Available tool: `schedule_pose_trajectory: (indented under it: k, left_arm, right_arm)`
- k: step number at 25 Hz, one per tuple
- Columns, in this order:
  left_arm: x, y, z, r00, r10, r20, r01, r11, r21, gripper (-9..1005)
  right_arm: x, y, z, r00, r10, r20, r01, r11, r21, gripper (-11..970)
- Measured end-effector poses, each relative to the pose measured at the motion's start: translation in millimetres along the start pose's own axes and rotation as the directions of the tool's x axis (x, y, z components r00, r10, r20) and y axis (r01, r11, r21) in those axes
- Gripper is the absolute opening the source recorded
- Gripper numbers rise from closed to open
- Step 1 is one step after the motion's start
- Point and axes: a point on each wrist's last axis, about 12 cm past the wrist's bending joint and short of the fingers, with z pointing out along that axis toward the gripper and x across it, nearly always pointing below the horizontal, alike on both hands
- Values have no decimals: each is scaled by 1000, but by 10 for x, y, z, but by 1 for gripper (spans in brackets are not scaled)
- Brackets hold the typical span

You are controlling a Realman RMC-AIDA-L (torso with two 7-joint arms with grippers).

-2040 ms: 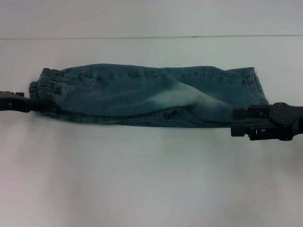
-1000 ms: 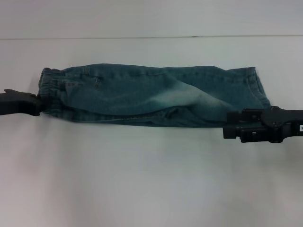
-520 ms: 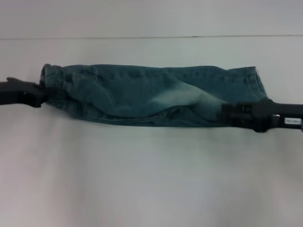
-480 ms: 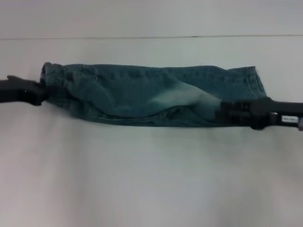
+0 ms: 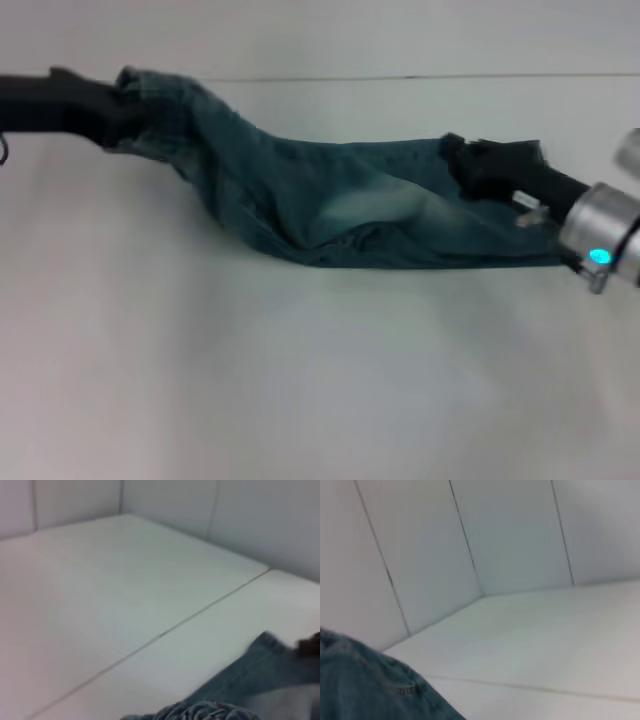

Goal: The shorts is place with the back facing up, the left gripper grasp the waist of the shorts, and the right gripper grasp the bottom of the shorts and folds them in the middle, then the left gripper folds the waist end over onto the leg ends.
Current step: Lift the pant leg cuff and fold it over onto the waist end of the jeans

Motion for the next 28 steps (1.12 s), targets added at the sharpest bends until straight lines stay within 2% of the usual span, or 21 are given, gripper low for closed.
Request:
schedule_pose_trajectory:
  k: [1,3,6,10,13,19,28]
  left_arm:
    - [-58,-8,1,1000,13,7,-13,1000,12,97]
    - [-166,-15,2,999,33,26,-33,999,30,97]
    - [-301,-33,-5,996,55,63,-58,997,51,98]
    - [-446,-27,-65,991,93,100,-97,995,40,98]
    - [-503,-18,-84,988,102,112,-107,994,37,96]
    - [-521,-33,-66,988,104,116,-110,993,42,94]
    - [-493,-48,-36,988,99,115,-106,993,52,93]
  right_arm:
    - [0,0,0,1000,0,0,0,1000,0,95]
    - [72,152,148,997,-82,1,81,996,29,22]
    - [87,224,230,993,-122,2,122,991,55,20]
    - [42,352,442,973,-230,-34,232,971,61,18]
    - [5,450,608,957,-275,-92,278,960,21,16]
    - [-33,802,853,939,-319,-131,306,946,-110,13]
    - [-11,1344,1019,923,-354,-153,300,909,-289,9]
